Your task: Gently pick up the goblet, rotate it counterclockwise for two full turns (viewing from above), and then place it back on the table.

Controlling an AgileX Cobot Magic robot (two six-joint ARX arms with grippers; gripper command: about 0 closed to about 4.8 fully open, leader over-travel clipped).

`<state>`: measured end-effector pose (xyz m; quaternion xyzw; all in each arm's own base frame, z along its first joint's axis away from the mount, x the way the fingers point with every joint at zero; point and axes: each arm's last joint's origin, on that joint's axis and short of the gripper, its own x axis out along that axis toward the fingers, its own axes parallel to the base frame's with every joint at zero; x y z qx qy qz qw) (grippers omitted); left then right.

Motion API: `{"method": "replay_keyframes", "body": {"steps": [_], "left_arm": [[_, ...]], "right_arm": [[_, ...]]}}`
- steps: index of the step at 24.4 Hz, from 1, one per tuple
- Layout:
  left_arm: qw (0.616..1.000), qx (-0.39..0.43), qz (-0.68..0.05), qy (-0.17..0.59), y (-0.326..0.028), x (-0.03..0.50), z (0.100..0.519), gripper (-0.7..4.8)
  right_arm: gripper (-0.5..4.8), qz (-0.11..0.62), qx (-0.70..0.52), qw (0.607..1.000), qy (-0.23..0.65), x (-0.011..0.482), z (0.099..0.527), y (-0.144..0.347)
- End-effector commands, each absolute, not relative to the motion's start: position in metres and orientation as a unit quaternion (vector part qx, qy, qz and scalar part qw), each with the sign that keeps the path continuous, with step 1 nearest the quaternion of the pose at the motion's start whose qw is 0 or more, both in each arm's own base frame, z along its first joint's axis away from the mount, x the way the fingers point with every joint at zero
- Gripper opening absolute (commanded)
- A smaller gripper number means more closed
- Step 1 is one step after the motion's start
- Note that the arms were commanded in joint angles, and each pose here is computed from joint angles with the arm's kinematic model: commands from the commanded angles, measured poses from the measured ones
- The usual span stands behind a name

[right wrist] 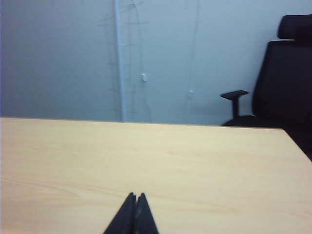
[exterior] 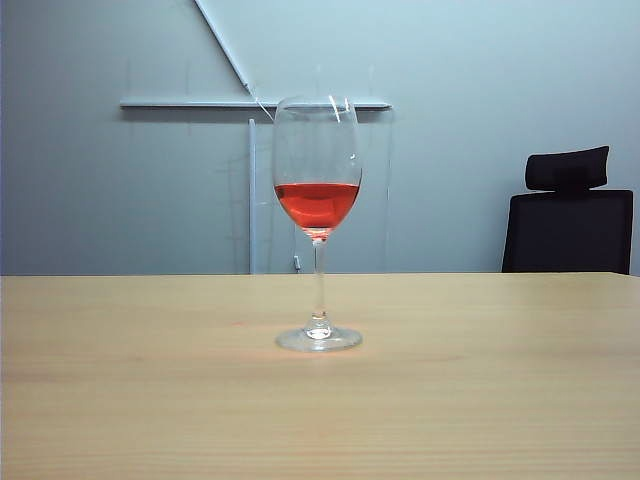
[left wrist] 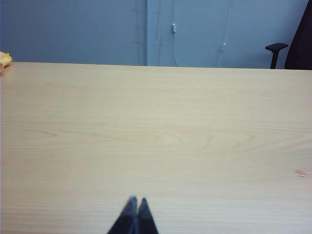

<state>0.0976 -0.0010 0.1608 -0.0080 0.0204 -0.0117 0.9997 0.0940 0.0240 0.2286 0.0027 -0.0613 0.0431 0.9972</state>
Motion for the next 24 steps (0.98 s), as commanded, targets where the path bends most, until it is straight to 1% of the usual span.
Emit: {"method": "replay_keyframes", "body": {"steps": [1,5,11,16,24], "left_arm": [[1.0,-0.008,-0.014,0.013,-0.001,0.097,0.163,-0.05],[1.0,-0.007,-0.014,0.013,-0.001,0.097,0.163,-0.05],[1.0,-0.008,-0.014,0.013,-0.001,0.097,0.163,-0.05],[1.0,-0.008,-0.014,0.013,-0.001,0.097,0.163,-0.05],[1.0,-0.008,-0.014,0.013,-0.001,0.097,0.163,-0.05]], "right_arm": [[-0.01,0.034,0.01,0.997,-0.065,0.095,0.217,0.014],[-0.01,0.001,0.021,0.997,-0.069,0.095,0.193,0.007],[-0.01,-0.01,0.017,0.998,-0.064,0.096,0.178,0.003],[-0.01,0.005,0.015,0.998,-0.059,0.096,0.177,0.003],[-0.01,0.003,0.011,0.998,-0.056,0.096,0.177,-0.001]]}}
